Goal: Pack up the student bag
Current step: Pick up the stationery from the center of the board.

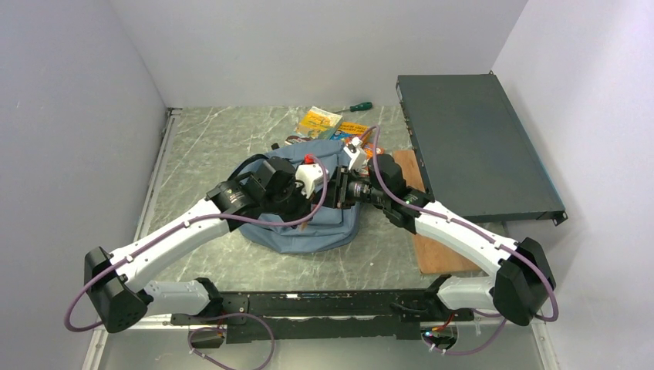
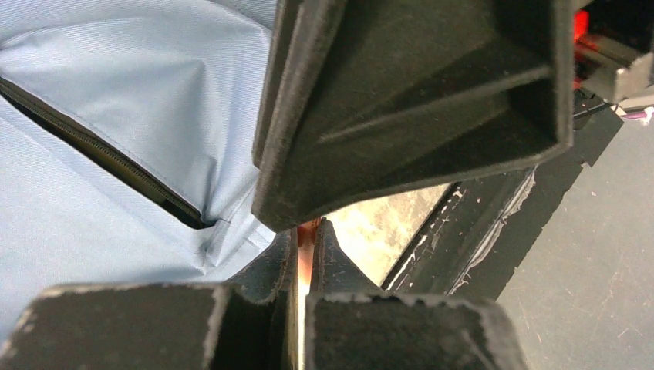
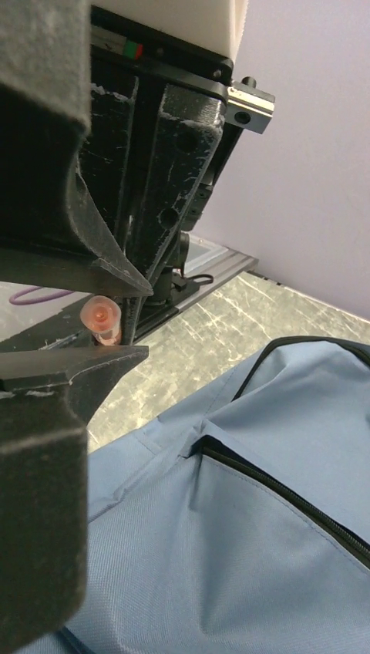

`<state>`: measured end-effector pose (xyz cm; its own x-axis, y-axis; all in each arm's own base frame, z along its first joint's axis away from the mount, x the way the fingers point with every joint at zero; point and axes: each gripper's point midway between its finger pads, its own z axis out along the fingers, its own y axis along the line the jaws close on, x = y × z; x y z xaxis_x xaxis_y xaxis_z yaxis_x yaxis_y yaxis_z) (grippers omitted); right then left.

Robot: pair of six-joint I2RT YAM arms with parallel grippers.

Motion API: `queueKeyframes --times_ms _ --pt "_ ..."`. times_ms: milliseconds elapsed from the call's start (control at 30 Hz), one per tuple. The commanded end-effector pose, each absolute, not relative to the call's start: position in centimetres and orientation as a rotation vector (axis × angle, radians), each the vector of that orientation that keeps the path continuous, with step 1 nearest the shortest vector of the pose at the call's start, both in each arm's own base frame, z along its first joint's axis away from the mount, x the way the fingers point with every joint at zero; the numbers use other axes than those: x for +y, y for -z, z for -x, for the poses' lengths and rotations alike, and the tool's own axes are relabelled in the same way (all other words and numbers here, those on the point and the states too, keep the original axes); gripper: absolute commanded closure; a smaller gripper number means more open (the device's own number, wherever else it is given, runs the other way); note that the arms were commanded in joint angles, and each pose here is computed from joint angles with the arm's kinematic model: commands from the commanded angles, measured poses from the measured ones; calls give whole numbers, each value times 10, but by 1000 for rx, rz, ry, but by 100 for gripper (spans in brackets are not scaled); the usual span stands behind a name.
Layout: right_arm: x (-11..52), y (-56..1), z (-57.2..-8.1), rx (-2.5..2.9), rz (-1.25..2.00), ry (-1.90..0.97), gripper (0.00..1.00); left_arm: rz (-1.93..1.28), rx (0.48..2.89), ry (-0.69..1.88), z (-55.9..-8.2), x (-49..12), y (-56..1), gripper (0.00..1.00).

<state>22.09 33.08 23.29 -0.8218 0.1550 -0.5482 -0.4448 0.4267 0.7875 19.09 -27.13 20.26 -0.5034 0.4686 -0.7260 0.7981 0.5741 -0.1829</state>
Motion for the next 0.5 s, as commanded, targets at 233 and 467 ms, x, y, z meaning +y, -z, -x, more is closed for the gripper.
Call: queueKeyframes --times_ms 233,467 --pt "340 -243 -211 2078 233 -1561 100 -921 2119 642 -201 -267 -225 97" --pt "315 -259 -233 1998 33 -1589 100 -713 2155 783 -197 -248 -220 5"
